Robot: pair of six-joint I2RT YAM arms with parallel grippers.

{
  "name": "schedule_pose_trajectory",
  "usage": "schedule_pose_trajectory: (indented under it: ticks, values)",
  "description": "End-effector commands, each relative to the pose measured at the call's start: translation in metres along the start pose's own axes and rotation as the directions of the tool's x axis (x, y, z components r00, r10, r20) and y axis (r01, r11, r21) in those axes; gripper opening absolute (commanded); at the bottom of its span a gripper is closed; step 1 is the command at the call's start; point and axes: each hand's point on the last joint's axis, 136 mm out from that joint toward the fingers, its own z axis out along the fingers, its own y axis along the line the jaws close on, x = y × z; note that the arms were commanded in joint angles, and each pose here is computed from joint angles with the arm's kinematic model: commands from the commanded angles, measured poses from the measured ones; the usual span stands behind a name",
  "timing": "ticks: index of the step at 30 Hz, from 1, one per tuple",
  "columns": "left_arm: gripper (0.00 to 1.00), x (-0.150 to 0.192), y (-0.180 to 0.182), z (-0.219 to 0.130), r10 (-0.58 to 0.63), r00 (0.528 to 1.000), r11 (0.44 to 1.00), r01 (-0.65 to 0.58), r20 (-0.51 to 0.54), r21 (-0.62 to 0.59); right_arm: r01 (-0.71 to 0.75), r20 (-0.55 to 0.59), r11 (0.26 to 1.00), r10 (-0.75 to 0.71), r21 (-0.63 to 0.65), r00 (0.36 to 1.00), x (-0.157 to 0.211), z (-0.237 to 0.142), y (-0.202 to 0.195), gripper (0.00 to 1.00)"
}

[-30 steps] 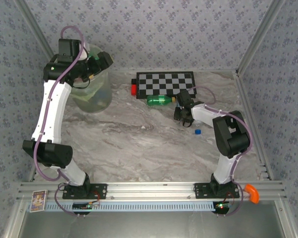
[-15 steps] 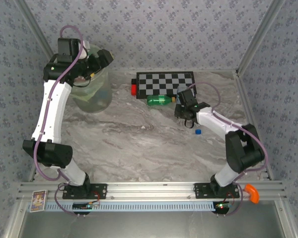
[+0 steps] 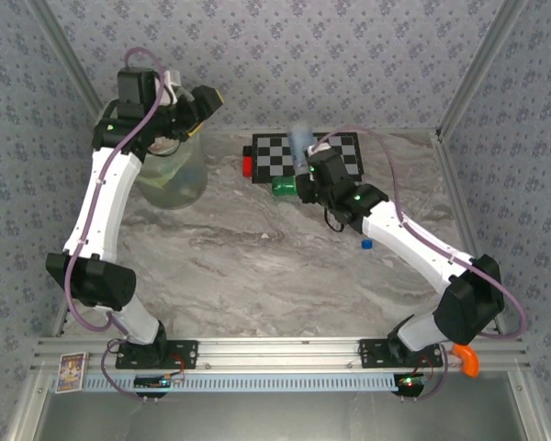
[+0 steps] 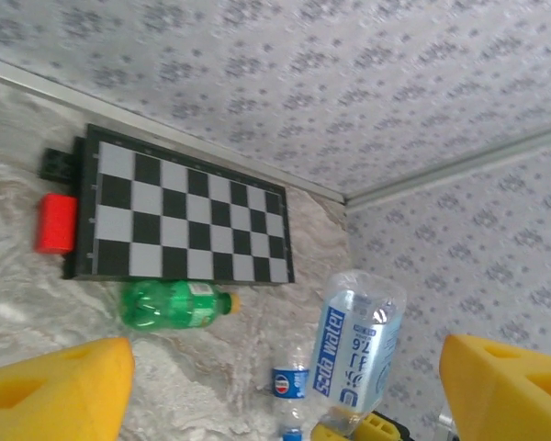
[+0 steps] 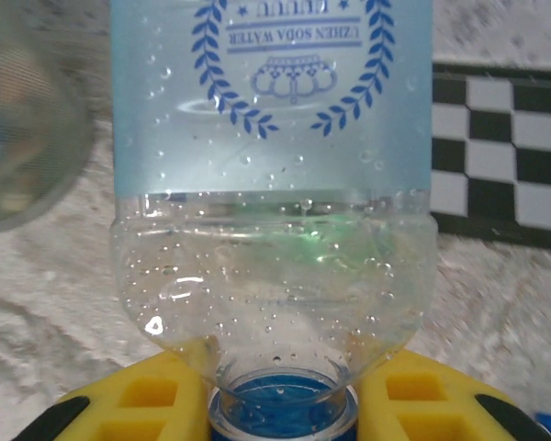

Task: Put the plastic bottles in the bin

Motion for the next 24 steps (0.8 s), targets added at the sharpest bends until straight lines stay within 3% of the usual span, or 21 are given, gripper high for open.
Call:
schedule_pose_trajectory:
  ticks: [1, 10, 17, 24]
  values:
    - [0.85, 0.011, -0.023, 0.009, 0.029, 0.999, 0.994, -0.025, -0.034, 0.110, 0.065, 0.081, 0.995, -0.059, -0.077, 0.995, -0.031, -0.021, 0.024, 0.30]
    - [0.86, 0.047, -0.052, 0.034, 0.106, 0.987, 0.969, -0.075, -0.120, 0.236, 0.116, 0.114, 0.956, -0.088, -0.269, 0.990, -0.050, -0.042, 0.073, 0.30]
    - [0.85, 0.063, -0.064, 0.046, 0.141, 0.978, 0.956, -0.094, -0.154, 0.278, 0.142, 0.119, 0.939, -0.110, -0.312, 0.987, -0.053, -0.050, 0.089, 0.30]
    - [0.76, 0.072, -0.069, 0.054, 0.146, 0.973, 0.950, -0.088, -0.178, 0.299, 0.142, 0.129, 0.936, -0.105, -0.322, 0.986, -0.057, -0.054, 0.091, 0.30]
